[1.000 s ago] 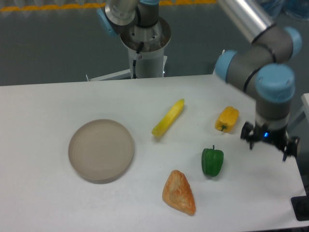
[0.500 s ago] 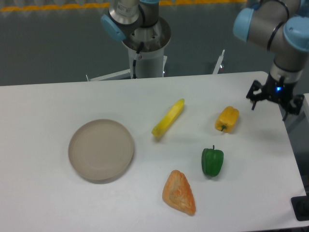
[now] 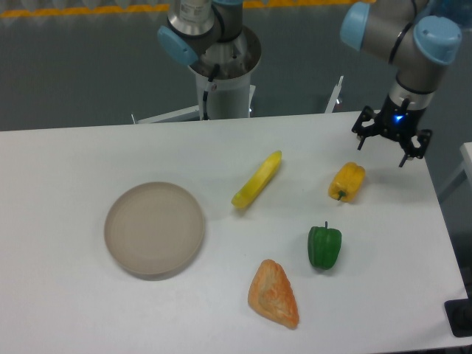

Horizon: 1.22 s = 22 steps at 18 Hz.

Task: Pick up the yellow pepper from the table
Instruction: 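Move the gripper up and over toward the yellow bell pepper, then lower the open gripper around the yellow bell pepper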

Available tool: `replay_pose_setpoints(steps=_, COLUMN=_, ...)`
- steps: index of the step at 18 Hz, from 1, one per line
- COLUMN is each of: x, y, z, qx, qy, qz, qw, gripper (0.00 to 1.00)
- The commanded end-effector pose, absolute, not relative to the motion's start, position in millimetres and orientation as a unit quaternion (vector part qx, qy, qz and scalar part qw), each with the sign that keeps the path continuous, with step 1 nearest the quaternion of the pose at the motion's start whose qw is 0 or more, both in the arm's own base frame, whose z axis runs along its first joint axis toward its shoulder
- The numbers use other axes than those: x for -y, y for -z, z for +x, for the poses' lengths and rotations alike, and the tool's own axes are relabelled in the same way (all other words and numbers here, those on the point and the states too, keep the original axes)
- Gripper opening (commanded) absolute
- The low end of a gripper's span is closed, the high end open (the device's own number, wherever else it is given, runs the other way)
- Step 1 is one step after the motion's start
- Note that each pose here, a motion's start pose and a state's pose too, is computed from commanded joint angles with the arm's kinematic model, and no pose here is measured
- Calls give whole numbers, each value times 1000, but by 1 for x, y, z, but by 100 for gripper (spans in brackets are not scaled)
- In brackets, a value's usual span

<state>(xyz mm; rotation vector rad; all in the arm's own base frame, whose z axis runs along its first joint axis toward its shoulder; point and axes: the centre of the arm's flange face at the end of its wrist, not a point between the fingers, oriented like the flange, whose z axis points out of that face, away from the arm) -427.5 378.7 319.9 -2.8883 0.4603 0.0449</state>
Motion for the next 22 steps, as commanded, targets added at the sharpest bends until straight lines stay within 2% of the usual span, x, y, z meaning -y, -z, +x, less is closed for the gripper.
replay_pose_setpoints(steps=10, x=-388, y=-276, z=-404, qx=-174, qy=-12, qz=-979, qw=107, gripper=100)
replay_pose_setpoints(steps=19, x=-389, y=-258, z=-398, qx=-177, qy=3, qz=-979, qw=101, gripper=100)
replay_pose_setpoints(steps=22, x=-394, y=-259, z=-400, qx=-184, qy=-5, qz=-977, qw=103, gripper=99)
